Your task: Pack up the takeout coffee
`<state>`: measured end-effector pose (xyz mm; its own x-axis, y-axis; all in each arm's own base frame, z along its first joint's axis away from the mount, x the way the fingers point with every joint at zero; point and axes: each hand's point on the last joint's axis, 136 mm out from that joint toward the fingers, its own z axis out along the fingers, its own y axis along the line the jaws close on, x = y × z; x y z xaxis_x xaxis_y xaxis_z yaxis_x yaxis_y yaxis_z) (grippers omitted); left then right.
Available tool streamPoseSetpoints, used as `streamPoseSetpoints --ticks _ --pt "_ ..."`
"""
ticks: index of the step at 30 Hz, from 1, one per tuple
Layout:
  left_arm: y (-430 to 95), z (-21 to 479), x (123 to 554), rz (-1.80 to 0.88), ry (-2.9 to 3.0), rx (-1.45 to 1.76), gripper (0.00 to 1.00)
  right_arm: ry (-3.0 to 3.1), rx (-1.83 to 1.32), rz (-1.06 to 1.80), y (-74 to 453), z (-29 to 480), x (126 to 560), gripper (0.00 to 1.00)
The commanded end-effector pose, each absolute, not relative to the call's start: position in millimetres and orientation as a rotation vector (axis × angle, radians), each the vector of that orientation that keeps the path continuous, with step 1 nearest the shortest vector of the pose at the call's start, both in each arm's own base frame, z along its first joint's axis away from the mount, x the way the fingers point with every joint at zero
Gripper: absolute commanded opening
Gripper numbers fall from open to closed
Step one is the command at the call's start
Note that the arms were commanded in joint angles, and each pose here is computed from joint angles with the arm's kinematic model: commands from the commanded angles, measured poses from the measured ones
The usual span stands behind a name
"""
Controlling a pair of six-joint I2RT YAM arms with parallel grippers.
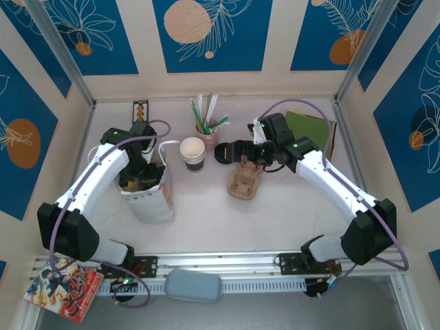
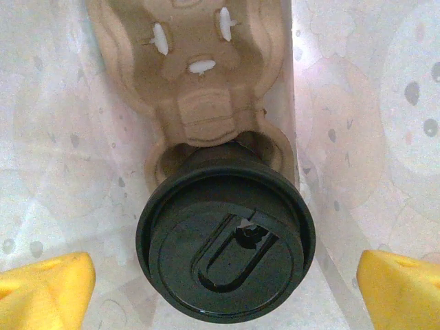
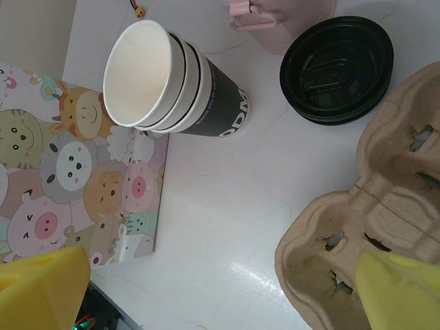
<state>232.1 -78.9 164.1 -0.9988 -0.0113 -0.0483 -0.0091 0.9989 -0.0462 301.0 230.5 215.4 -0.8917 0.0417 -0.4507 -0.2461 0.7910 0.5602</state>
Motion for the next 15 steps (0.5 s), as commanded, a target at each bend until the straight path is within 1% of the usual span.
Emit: streamPoseSetpoints --ticks 1,15 --pt "-76.4 171.3 231.0 -0.091 3.095 -0.068 0.98 2.523 -0.153 0.916 234.7 221.0 302.7 0.99" --pt "-75.8 175.9 234.2 -0.086 3.077 -0.077 0.98 2.519 -0.155 0.917 234.6 221.8 302.2 0.99"
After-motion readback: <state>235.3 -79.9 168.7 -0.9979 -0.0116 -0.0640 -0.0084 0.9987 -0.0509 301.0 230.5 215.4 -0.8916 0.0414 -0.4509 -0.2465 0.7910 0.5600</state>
